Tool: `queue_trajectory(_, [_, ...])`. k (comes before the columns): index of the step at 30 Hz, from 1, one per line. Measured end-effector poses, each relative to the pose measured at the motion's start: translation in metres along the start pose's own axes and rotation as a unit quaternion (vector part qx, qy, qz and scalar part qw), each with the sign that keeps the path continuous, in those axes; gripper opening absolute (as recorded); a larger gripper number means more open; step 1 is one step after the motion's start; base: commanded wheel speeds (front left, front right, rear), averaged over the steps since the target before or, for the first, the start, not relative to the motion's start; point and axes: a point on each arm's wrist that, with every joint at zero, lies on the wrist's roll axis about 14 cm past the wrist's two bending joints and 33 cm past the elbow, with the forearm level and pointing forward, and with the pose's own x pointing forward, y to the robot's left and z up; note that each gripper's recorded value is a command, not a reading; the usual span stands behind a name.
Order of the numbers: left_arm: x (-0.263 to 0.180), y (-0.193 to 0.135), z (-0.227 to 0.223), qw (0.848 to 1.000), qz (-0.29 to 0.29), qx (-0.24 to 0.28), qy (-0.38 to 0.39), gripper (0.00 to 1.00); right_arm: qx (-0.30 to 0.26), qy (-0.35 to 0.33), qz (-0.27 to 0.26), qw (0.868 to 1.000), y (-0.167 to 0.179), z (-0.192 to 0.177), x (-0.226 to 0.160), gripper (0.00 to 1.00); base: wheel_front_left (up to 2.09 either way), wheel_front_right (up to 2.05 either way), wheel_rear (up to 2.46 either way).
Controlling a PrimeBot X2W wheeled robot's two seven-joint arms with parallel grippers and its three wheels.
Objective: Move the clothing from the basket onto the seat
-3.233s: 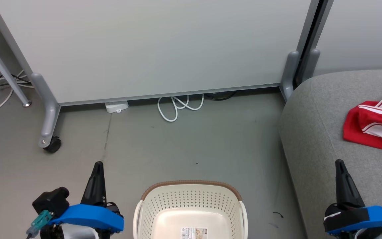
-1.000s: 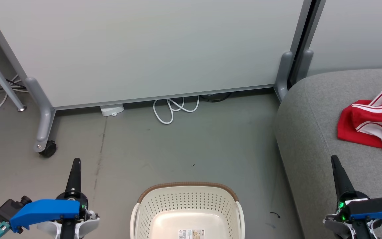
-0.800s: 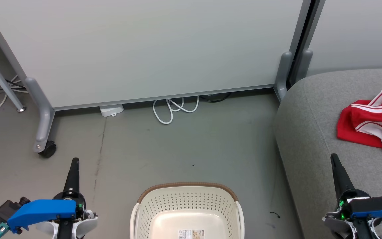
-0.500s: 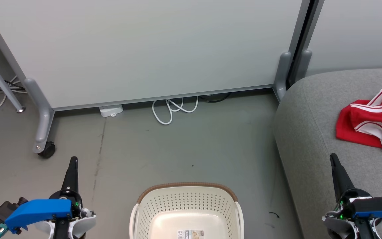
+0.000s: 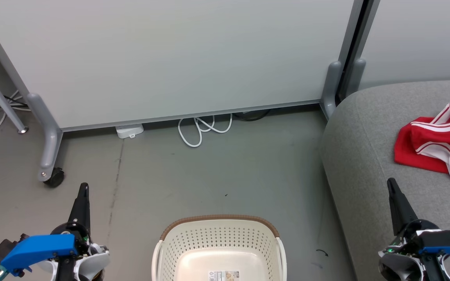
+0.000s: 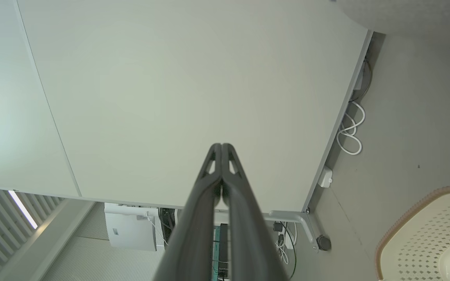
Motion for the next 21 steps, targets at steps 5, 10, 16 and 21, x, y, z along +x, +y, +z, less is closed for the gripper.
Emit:
queue_trajectory(5, [0.0003,-0.0016,0.001,1.0,-0.004,-0.017,0.0,0.0,0.018,0.002,0.002,1.0,0.0009,-0.0002,-0.0001,0.0,0.0,0.0,0.0])
queue_trajectory(10, [0.0011,-0.004,0.0017,0.999,-0.008,-0.032,-0.001,0.0,0.032,0.002,0.004,0.999,0.0015,0.0001,-0.0002,0.0,0.0,0.0,0.0])
queue_trajectory(16, [0.0011,-0.0042,0.0017,0.999,-0.009,-0.032,-0.001,0.0,0.032,0.002,0.005,0.999,0.0021,0.0001,0.0003,0.0,0.0,0.0,0.0])
queue_trajectory(21, [0.0011,-0.0042,0.0017,0.999,-0.009,-0.032,-0.001,0.0,0.032,0.002,0.005,0.999,0.0022,0.0001,0.0003,0.0,0.0,0.0,0.0])
